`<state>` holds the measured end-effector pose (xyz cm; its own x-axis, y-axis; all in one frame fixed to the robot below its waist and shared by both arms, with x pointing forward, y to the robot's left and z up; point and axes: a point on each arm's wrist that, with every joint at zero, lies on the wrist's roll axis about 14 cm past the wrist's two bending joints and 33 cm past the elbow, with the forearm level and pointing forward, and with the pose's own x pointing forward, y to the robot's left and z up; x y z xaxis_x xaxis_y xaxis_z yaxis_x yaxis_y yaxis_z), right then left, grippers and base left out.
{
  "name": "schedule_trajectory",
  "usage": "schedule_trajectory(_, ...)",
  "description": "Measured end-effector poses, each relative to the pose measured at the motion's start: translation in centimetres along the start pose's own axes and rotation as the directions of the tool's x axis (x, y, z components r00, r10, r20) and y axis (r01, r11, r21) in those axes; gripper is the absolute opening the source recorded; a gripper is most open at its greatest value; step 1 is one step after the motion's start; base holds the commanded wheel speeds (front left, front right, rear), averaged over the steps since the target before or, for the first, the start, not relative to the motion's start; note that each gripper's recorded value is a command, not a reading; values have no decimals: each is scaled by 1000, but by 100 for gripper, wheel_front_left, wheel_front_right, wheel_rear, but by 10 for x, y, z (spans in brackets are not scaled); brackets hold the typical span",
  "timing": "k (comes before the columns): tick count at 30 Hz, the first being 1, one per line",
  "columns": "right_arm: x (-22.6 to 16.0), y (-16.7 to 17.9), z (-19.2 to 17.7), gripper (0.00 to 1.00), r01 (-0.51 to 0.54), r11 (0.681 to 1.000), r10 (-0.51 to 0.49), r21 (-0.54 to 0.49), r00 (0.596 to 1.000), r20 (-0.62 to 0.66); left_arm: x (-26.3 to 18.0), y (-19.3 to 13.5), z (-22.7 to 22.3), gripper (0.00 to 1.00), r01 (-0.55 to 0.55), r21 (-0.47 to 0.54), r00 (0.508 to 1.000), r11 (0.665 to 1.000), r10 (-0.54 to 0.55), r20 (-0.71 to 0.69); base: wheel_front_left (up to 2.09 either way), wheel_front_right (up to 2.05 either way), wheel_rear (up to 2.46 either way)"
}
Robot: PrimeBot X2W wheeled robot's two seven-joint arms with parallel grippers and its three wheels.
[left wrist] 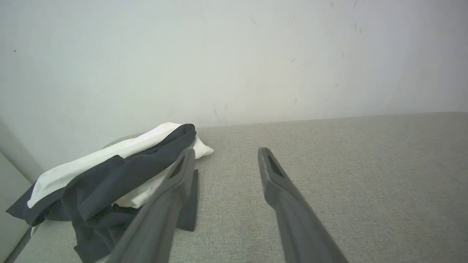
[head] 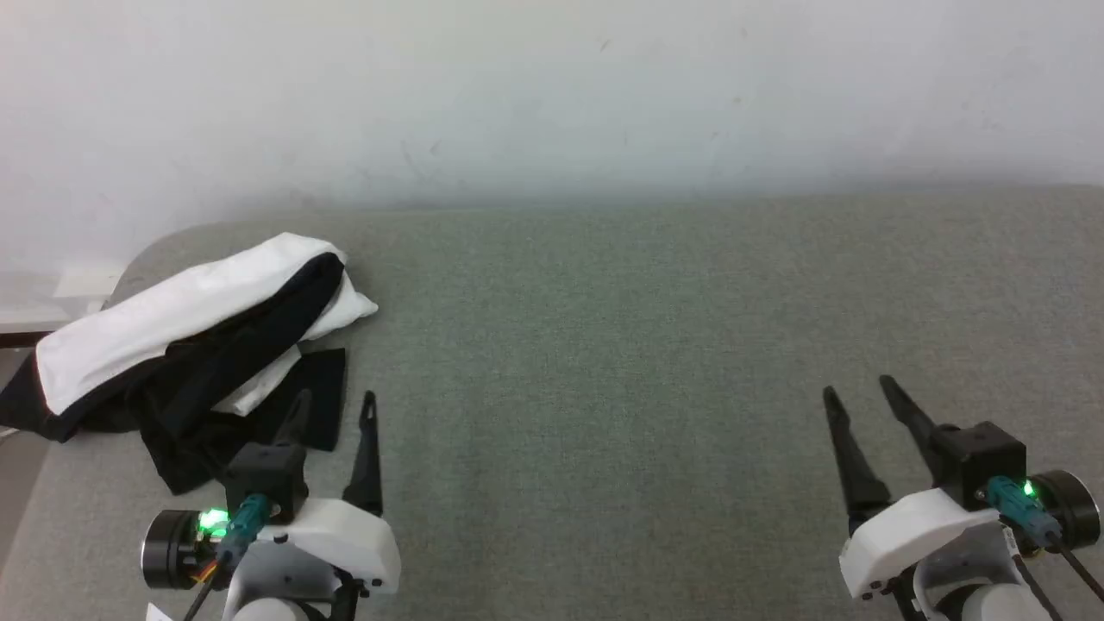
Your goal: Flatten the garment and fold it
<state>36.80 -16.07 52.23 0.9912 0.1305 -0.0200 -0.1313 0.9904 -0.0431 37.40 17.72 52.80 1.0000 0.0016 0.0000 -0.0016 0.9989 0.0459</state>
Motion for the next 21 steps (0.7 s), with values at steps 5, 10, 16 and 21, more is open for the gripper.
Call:
schedule_trajectory(5, 0, -1, 0, 100, 3, 1000, -3, 3, 1000, 4, 0, -2, -1, 100, 5, -6, 1000, 1000, -5, 3, 0, 0, 0)
schedule_trajectory(10, 0, -2, 1, 100, 7, 1000, -7, 10, 1000, 13, 0, -4, -1, 100, 11, -20, 1000, 1000, -11, 6, 0, 0, 0)
schedule_trajectory(16, 0, -3, 3, 100, 10, 1000, -11, 20, 1000, 27, 0, -5, -2, 100, 16, -35, 1000, 999, -15, 9, 0, 0, 0)
schedule_trajectory(21, 1, -3, 3, 100, 7, 1000, -8, 25, 999, 35, -1, -5, -2, 100, 13, -46, 1000, 999, -12, 14, 0, 0, 0)
